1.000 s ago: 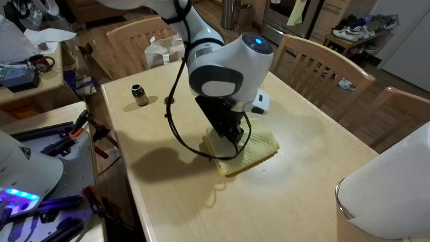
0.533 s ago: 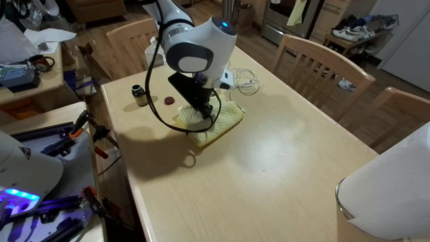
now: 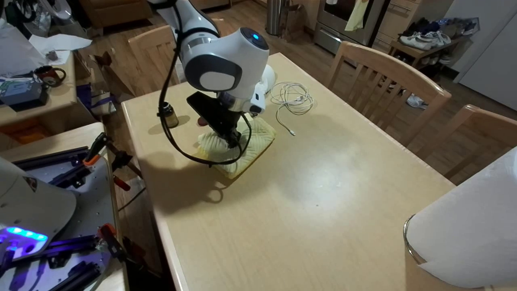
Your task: Use the yellow towel to wipe the table
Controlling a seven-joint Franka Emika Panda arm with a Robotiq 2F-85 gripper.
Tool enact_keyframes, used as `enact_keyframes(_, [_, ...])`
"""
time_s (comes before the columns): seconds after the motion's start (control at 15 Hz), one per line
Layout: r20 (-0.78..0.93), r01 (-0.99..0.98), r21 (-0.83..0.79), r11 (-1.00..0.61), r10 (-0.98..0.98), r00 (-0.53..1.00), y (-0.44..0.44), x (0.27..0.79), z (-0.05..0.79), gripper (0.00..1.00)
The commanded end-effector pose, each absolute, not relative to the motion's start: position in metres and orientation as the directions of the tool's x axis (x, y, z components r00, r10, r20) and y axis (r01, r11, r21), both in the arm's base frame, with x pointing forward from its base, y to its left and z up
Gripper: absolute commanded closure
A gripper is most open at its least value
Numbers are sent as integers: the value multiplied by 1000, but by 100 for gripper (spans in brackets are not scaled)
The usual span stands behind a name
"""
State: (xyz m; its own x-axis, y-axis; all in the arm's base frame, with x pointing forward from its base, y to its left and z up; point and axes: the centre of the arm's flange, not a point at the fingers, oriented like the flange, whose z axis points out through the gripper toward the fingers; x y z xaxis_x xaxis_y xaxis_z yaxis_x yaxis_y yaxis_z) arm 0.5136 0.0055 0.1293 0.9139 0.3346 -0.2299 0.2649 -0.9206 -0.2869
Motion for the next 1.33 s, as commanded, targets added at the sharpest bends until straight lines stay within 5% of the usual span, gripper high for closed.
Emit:
enact_keyframes(0.0, [-247, 197, -276, -941, 268, 931, -31, 522, 103, 97])
enact_keyframes(0.8, [-205, -190, -163, -968, -155, 966, -212, 553, 123, 98])
enact_keyframes(1.27, [-244, -59, -265, -963, 7, 970, -134, 521, 142, 97])
